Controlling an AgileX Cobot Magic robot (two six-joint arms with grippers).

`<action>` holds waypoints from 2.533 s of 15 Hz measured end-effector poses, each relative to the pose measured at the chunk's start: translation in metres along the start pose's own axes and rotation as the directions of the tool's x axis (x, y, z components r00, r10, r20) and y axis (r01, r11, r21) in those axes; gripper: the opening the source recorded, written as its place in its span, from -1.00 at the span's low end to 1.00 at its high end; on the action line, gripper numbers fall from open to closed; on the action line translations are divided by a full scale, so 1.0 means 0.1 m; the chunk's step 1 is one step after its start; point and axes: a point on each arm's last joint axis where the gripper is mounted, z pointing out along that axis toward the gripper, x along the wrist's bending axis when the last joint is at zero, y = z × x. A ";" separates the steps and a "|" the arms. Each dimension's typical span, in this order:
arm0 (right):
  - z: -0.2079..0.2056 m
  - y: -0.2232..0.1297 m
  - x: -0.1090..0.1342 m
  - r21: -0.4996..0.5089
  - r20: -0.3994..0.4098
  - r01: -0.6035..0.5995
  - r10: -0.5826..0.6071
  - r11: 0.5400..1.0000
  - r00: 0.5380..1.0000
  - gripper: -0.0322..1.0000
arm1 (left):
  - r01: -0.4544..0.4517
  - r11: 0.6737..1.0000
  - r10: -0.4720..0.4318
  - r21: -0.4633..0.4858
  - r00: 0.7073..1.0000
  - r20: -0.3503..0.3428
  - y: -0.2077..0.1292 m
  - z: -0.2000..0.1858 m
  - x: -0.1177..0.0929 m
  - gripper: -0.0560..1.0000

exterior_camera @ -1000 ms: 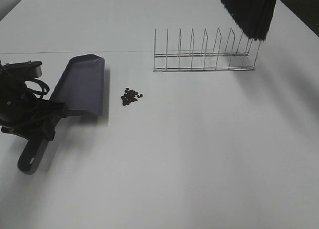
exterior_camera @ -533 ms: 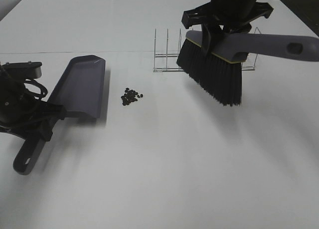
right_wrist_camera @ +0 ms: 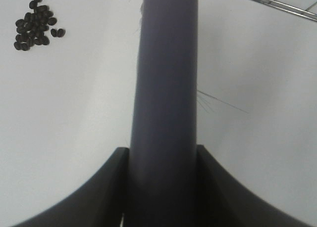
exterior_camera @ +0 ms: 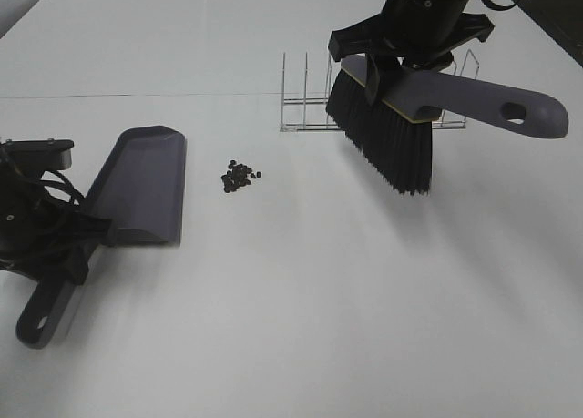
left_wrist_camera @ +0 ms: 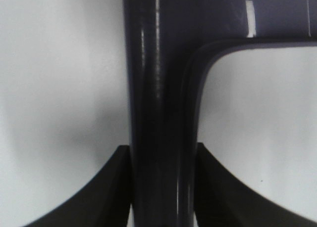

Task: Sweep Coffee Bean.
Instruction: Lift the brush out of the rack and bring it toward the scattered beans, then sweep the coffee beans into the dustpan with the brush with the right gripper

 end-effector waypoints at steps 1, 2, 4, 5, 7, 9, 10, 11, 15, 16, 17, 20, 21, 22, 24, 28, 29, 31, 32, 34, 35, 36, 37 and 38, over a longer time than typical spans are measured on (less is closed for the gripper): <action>0.00 0.01 0.00 -0.008 0.000 0.000 0.000 1.000 1.000 -0.33 | -0.027 0.999 0.027 -0.031 1.000 0.007 0.00 0.02 -0.12 -0.25; 0.00 0.01 0.00 -0.008 0.000 0.000 0.000 1.000 1.000 -0.33 | -0.024 0.999 0.024 -0.024 1.000 0.006 -0.01 0.06 -0.16 -0.25; 0.00 0.01 0.00 -0.008 0.000 0.000 0.000 1.000 1.000 -0.33 | -0.013 1.000 0.013 0.004 1.000 -0.006 -0.02 0.18 -0.16 -0.25; 0.00 0.01 0.00 -0.008 0.000 0.000 0.000 1.000 1.000 -0.33 | -0.012 1.000 0.012 0.000 1.000 -0.008 -0.02 0.19 -0.16 -0.25; 0.00 0.01 0.00 -0.008 -0.001 -0.001 0.001 1.000 1.000 -0.33 | -0.012 1.000 0.012 -0.004 1.000 -0.010 -0.01 0.22 -0.16 -0.25; 0.00 0.01 0.00 -0.008 -0.002 -0.004 0.004 1.000 1.000 -0.33 | -0.012 1.000 0.012 -0.008 1.000 -0.009 0.00 0.23 -0.16 -0.25; 0.00 0.01 0.02 -0.008 -0.004 -0.019 0.019 1.000 1.000 -0.33 | -0.013 1.000 0.013 -0.009 1.000 -0.010 0.00 0.23 -0.16 -0.25; 0.00 0.01 0.05 -0.009 -0.006 -0.025 0.025 1.000 1.000 -0.33 | -0.014 1.000 0.014 -0.011 1.000 -0.010 0.01 0.23 -0.16 -0.25; 0.36 -0.04 0.41 0.030 0.033 0.009 -0.010 1.000 0.999 -0.33 | -0.017 1.000 0.017 -0.017 1.000 -0.010 0.01 0.23 -0.17 -0.25; 0.48 -0.05 0.46 0.032 0.040 0.011 -0.012 0.999 0.999 -0.33 | -0.017 1.000 0.017 -0.018 1.000 -0.010 0.01 0.23 -0.17 -0.24; 0.56 -0.05 0.50 0.027 0.038 0.008 -0.009 1.000 0.999 -0.33 | -0.017 1.000 0.017 -0.018 1.000 -0.010 0.01 0.23 -0.17 -0.24; 0.75 -0.05 0.57 0.019 0.040 0.015 -0.016 1.000 0.999 -0.33 | -0.017 1.000 0.017 -0.018 1.000 -0.010 0.01 0.23 -0.17 -0.24; 0.83 -0.05 0.60 0.027 0.041 0.023 -0.024 0.999 0.999 -0.33 | -0.017 1.000 0.017 -0.018 1.000 -0.010 0.01 0.23 -0.17 -0.24; 0.91 -0.05 0.64 0.035 0.041 0.030 -0.032 0.999 0.999 -0.33 | -0.017 1.000 0.017 -0.018 1.000 -0.010 0.01 0.23 -0.17 -0.24; 1.01 -0.01 0.75 0.029 0.033 0.050 -0.051 0.998 0.998 -0.33 | -0.017 1.000 0.017 -0.020 1.000 -0.009 0.01 0.23 -0.17 -0.24; 1.15 0.12 1.10 -0.002 0.011 0.108 -0.108 0.994 0.994 -0.33 | -0.039 0.999 0.039 -0.029 0.999 -0.007 0.00 0.23 -0.23 -0.24; 1.17 0.13 1.22 -0.003 0.007 0.135 -0.135 0.991 0.991 -0.33 | -0.041 0.999 0.041 -0.029 0.999 -0.007 0.00 0.23 -0.24 -0.24; 1.23 0.13 1.46 -0.003 -0.006 0.186 -0.186 0.983 0.983 -0.33 | -0.043 0.999 0.043 -0.030 0.999 -0.007 0.00 0.24 -0.24 -0.24; 1.23 0.15 1.59 -0.008 -0.021 0.216 -0.216 0.976 0.976 -0.33 | -0.043 0.999 0.043 -0.030 0.999 -0.007 0.00 0.24 -0.24 -0.24; 1.22 0.16 1.85 -0.018 -0.057 0.266 -0.266 0.964 0.962 -0.33 | -0.043 0.999 0.043 -0.030 0.999 -0.007 0.00 0.24 -0.24 -0.24; 1.21 0.17 1.90 -0.027 -0.067 0.277 -0.279 0.960 0.958 -0.33 | -0.043 0.999 0.043 -0.030 0.999 -0.007 0.00 0.24 -0.24 -0.24; 1.16 0.17 2.01 -0.036 -0.085 0.290 -0.292 0.956 0.953 -0.33 | -0.043 0.999 0.043 -0.030 0.999 -0.007 0.00 0.24 -0.24 -0.24; 1.01 0.21 2.07 -0.034 -0.086 0.300 -0.302 0.953 0.949 -0.33 | -0.043 0.999 0.043 -0.030 0.999 -0.007 0.00 0.24 -0.24 -0.24; 0.96 0.23 2.03 -0.027 -0.046 0.313 -0.314 0.949 0.948 -0.33 | -0.043 0.999 0.043 -0.030 0.999 -0.007 0.00 0.24 -0.24 -0.24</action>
